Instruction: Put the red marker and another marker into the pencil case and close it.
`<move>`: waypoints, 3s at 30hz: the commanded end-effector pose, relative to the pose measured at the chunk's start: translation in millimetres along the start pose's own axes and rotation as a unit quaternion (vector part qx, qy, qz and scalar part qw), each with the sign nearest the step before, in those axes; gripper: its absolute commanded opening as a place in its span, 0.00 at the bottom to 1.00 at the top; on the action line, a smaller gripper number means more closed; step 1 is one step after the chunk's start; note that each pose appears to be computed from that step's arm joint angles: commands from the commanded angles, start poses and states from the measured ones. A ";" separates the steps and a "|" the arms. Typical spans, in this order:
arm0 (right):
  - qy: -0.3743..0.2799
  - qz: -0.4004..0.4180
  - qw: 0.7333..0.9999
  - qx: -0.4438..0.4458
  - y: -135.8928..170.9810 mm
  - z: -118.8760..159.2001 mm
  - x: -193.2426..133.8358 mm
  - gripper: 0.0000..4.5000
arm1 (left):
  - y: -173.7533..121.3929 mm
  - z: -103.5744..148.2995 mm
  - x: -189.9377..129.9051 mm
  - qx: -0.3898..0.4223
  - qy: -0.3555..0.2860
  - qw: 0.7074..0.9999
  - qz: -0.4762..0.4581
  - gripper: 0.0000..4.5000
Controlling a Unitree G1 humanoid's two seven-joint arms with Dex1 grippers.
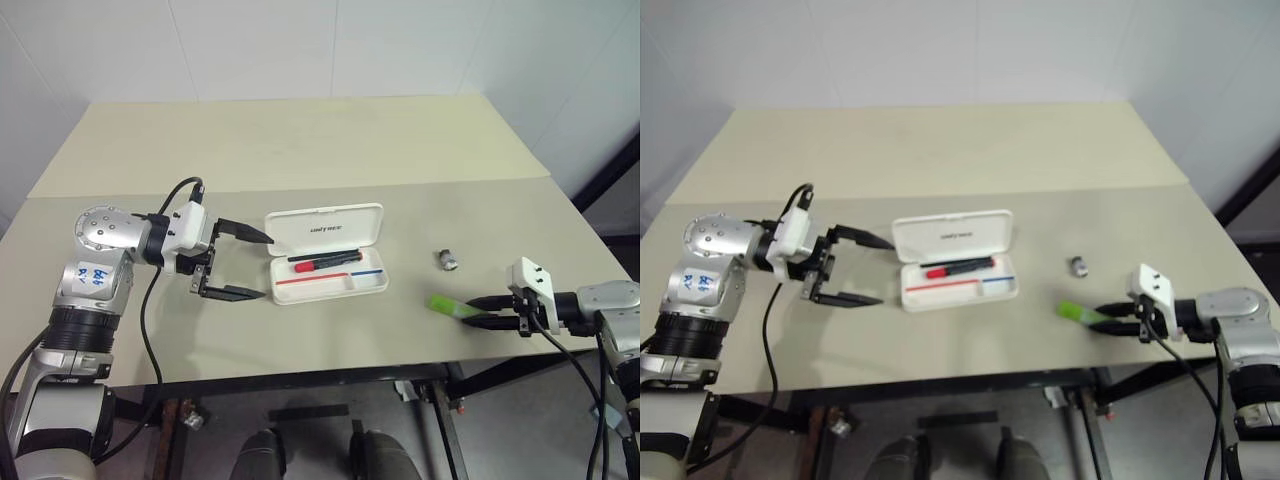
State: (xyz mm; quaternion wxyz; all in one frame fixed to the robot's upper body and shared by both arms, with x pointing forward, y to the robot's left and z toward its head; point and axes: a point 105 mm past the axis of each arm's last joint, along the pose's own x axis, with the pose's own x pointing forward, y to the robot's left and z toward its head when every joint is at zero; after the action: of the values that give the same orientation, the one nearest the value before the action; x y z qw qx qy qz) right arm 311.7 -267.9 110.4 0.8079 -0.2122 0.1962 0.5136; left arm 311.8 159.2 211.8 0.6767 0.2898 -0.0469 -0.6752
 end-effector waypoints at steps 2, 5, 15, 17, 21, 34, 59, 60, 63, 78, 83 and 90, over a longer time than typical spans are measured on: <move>-0.040 0.000 0.997 -0.060 -3.4 34.4 -1.4 0.24 | -0.7 4.4 -10.2 0.023 0.007 1.000 0.001 1.00; -0.060 0.024 0.992 -0.107 0.1 67.8 5.8 0.24 | -1.2 0.9 -15.8 0.020 0.015 1.000 0.006 1.00; -0.093 0.120 0.966 -0.209 30.7 151.3 66.8 0.24 | -3.9 -15.7 -33.3 0.000 0.039 0.998 0.045 1.00; -0.100 0.139 0.961 -0.219 36.2 162.3 82.5 0.24 | -6.3 -18.7 -35.8 -0.005 0.042 0.998 0.052 1.00; -0.113 0.169 0.947 -0.248 45.1 189.6 121.4 0.24 | -13.7 -23.7 -42.6 -0.017 0.050 0.996 0.067 1.00; -0.110 0.242 0.926 -0.266 75.5 201.8 172.3 0.24 | -31.9 -24.2 -45.8 -0.034 0.050 0.992 0.106 1.00; -0.100 0.207 0.939 -0.258 50.2 194.5 188.4 0.24 | -34.9 -23.5 -37.0 -0.040 0.042 0.991 0.119 1.00; -0.112 0.200 0.937 -0.263 49.6 199.8 188.2 0.24 | -34.9 -23.6 -36.8 -0.040 0.042 0.991 0.119 1.00; -0.143 0.193 0.932 -0.270 49.8 215.8 186.2 0.24 | -34.4 -23.5 -36.4 -0.040 0.041 0.991 0.119 1.00; -0.134 0.209 0.927 -0.282 48.8 211.6 178.2 0.99 | -30.6 -24.1 -32.1 -0.037 0.034 0.992 0.120 1.00; -0.141 0.211 0.926 -0.279 48.8 211.9 174.9 0.99 | -30.3 -24.5 -31.0 -0.036 0.032 0.992 0.119 1.00; -0.176 0.215 0.927 -0.253 54.7 208.9 142.3 0.99 | -28.9 -23.7 -28.9 -0.034 0.030 0.992 0.116 1.00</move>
State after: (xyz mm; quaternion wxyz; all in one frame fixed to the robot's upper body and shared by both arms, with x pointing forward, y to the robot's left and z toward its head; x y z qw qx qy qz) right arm 346.4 -22.7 183.2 0.6233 -0.2754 -0.0195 0.7316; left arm 294.6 198.1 180.4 0.7639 0.2693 -0.0203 -0.5861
